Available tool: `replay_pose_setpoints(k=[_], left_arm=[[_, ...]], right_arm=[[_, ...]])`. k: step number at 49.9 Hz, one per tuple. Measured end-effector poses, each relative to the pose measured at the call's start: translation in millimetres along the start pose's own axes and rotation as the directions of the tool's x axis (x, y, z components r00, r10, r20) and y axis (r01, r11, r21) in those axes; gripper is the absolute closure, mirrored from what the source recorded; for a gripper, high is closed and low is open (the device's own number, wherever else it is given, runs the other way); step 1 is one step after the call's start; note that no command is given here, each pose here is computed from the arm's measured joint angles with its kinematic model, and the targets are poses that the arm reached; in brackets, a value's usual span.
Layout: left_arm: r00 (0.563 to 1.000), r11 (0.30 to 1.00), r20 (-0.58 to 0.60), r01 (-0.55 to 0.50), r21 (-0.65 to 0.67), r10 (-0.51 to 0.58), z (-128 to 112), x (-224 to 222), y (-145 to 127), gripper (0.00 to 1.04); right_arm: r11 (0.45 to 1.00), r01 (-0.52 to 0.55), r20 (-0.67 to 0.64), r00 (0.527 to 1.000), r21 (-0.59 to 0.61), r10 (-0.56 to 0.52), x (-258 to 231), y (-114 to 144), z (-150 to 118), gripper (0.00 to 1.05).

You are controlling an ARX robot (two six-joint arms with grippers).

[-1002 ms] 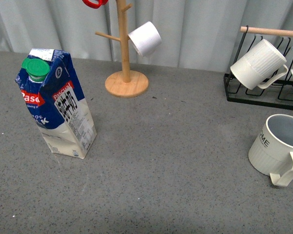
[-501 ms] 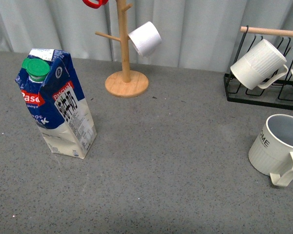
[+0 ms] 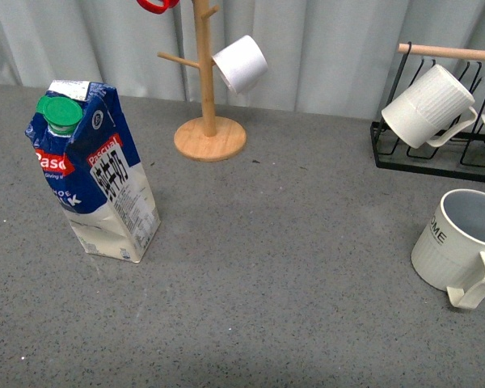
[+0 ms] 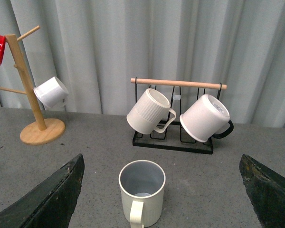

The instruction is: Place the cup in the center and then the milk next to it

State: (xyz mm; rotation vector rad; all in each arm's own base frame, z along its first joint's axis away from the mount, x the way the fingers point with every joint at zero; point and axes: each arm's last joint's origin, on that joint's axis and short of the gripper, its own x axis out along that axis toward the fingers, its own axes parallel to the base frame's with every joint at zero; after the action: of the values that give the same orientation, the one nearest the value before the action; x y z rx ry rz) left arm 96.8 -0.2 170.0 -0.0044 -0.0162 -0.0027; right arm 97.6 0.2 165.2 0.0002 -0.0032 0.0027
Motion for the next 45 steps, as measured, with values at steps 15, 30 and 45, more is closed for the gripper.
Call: replay_pose_setpoints(k=[15, 30, 45], left_arm=[[1.000, 1.000, 0.000, 0.000, 0.000, 0.000, 0, 0, 0, 0.07], [1.000, 1.000, 0.001, 0.000, 0.000, 0.000, 0, 0, 0, 0.07], [1.000, 1.000, 0.001, 0.000, 0.000, 0.000, 0, 0, 0, 0.07]], right_arm=[[1.000, 0.014, -0.007, 1.000, -0.008, -0.014, 0, 0, -1, 0.09], [0.976, 0.151, -0.143, 0.974, -0.160, -0.174, 41, -12, 12, 0.09], [0.992, 0.072, -0.384, 0.917, -0.107, -0.108, 122, -24, 4, 0.09]])
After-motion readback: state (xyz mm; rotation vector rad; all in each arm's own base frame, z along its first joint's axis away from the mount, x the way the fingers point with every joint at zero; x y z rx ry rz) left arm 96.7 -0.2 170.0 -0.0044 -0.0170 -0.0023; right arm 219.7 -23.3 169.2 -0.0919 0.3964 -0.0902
